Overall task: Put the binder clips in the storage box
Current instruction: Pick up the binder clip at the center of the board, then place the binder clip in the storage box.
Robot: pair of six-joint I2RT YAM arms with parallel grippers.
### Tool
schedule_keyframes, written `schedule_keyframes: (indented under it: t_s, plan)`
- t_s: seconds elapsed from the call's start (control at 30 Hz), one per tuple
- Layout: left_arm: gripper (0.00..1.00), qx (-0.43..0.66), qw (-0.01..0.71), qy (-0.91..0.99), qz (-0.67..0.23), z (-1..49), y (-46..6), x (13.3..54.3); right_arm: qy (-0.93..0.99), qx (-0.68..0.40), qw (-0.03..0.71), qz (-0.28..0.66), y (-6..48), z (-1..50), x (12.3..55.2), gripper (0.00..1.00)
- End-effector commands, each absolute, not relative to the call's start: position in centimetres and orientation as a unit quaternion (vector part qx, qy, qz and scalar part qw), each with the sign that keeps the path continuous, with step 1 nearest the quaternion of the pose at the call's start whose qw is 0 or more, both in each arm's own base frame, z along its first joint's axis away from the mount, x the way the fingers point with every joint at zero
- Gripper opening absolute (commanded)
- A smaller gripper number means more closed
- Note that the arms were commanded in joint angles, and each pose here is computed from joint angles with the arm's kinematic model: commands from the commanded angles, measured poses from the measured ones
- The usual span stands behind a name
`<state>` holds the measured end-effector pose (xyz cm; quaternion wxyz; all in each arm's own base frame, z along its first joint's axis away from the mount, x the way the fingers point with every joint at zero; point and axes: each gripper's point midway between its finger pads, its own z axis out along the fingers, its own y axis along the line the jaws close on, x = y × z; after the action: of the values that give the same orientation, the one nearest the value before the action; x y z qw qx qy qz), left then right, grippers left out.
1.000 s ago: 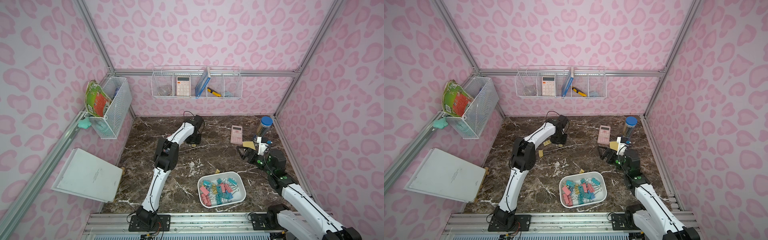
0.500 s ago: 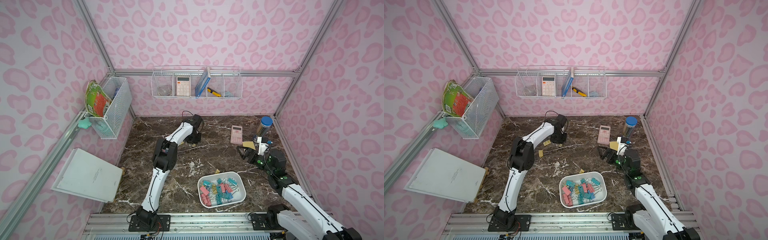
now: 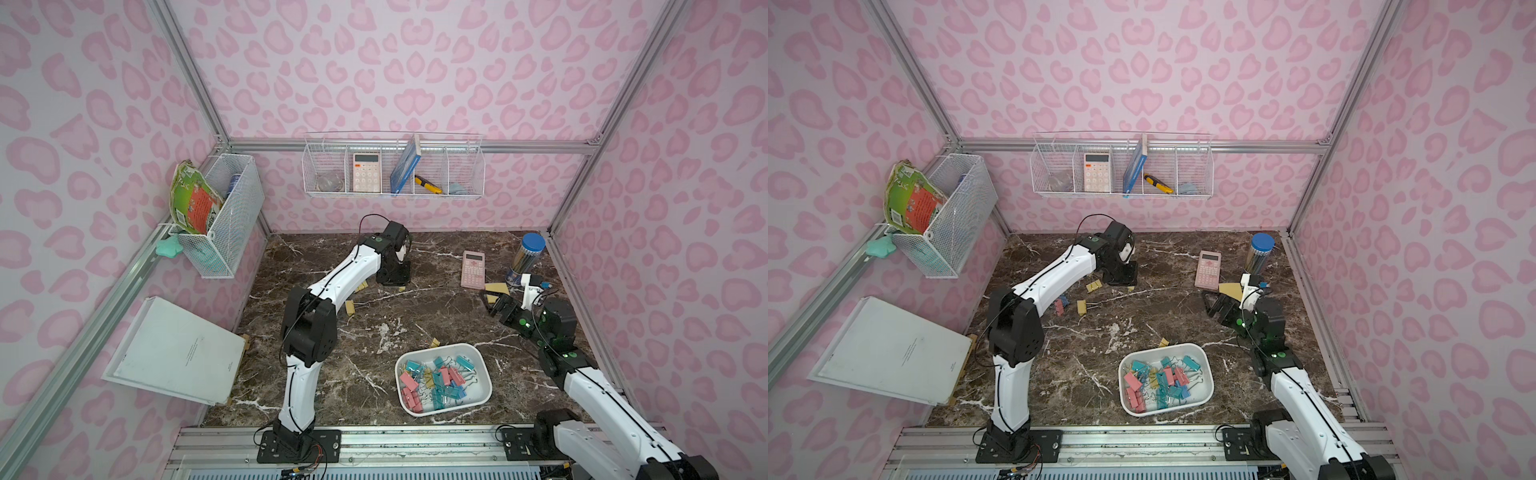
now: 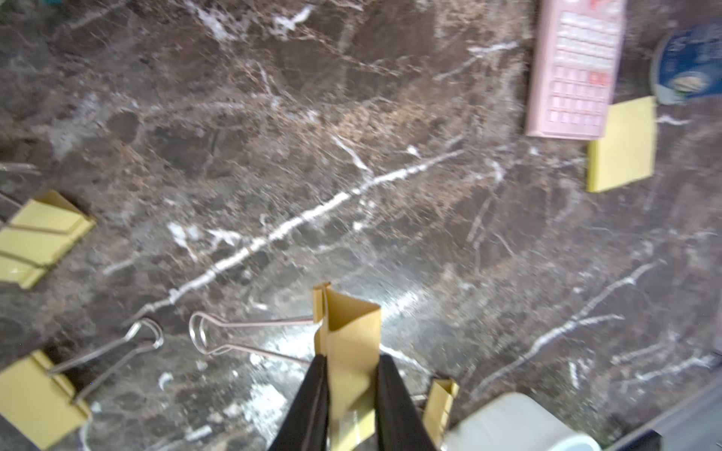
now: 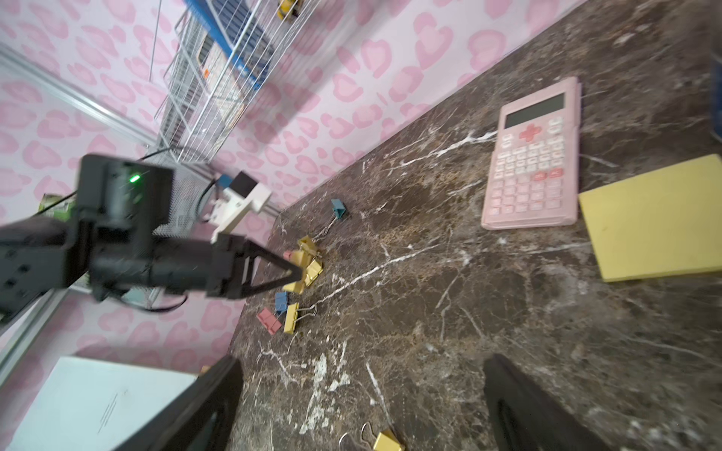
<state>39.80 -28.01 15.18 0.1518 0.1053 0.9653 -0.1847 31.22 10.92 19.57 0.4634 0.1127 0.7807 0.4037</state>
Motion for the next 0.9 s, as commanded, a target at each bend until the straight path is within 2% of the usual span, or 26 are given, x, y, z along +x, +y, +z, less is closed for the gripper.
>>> schedule_keyframes:
  t_s: [0.0,0.13,0.23,0.37,0.43,0.5,0.57,0.6,0.73,0.8,0.87]
  plan:
    - [0.21,0.148,0.160,0.943,-0.251,19.1,-32.0,34.5,0.760,0.130,0.470,0.430,9.3,20.3,31.8,0.98]
    - [0.22,0.257,0.154,0.906,-0.297,21.1,-36.2,24.6,0.755,0.144,0.473,0.430,7.6,20.3,32.7,0.98]
    - [0.24,0.325,0.133,0.888,-0.297,20.2,-37.9,18.6,0.754,0.138,0.475,0.432,7.6,20.7,33.1,0.98]
    - [0.31,0.393,0.113,0.875,-0.260,17.5,-39.8,14.1,0.750,0.126,0.481,0.436,7.9,21.5,33.0,0.98]
    - [0.36,0.380,0.099,0.890,-0.231,15.8,-39.8,14.6,0.747,0.118,0.486,0.437,8.2,22.0,32.9,0.98]
    - [0.52,0.373,0.110,0.892,-0.228,15.6,-40.0,15.3,0.751,0.097,0.492,0.429,9.1,22.7,32.9,0.98]
    - [0.71,0.357,0.138,0.887,-0.261,17.5,-40.1,16.6,0.767,0.071,0.495,0.403,10.5,23.3,33.1,0.98]
    - [0.75,0.345,0.151,0.886,-0.270,18.2,-39.4,17.2,0.772,0.059,0.495,0.395,11.1,23.6,33.1,0.98]
    - [0.74,0.211,0.272,0.917,-0.202,22.6,-31.6,25.7,0.774,0.028,0.496,0.393,13.4,24.3,33.1,0.98]
    - [0.72,0.118,0.317,0.932,-0.131,23.0,-25.8,29.8,0.769,0.029,0.494,0.404,13.9,24.2,33.2,0.98]
    - [0.67,0.003,0.331,0.943,-0.035,21.9,-18.6,32.6,0.768,0.031,0.489,0.413,14.3,24.0,33.1,0.98]
